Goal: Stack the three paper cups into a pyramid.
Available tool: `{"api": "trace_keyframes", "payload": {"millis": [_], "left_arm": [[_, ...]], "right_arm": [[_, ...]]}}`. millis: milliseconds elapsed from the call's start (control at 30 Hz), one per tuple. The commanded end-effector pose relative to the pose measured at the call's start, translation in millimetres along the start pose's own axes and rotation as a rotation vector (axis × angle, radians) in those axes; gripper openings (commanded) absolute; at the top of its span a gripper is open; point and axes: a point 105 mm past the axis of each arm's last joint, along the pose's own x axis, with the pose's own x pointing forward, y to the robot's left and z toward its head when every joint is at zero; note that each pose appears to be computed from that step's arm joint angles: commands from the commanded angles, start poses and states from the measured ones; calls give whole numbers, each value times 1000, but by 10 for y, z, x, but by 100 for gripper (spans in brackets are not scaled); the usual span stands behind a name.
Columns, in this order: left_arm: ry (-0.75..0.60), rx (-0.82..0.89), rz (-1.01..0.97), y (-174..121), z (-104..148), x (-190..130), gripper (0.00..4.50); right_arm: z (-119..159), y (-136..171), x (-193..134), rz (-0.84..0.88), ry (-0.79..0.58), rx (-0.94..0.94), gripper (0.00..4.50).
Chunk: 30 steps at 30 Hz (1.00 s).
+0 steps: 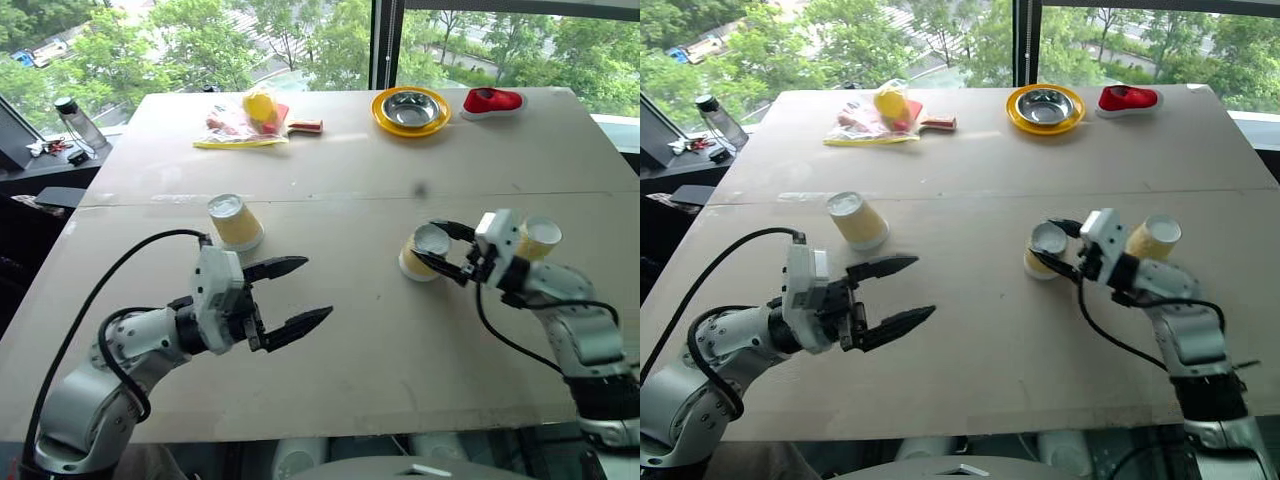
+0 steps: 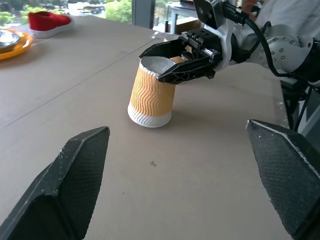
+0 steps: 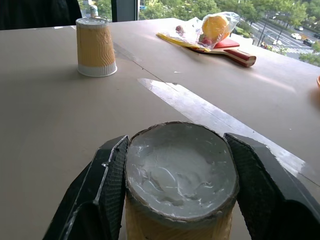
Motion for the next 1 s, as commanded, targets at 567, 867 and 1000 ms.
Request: {"api": "trace_keyframes", "payload": {"millis": [567,867,1000], "left_arm": [[-8,-3,274,338,48,-222,450],[-12,4,231,351,72,-141,450],[-28,-3,151,290,123,26,450]], "right_arm": [[170,196,1127,173,101,90,256],[371,76,916,132,33,76,444],[435,-72,495,56,28,53,444]]}}
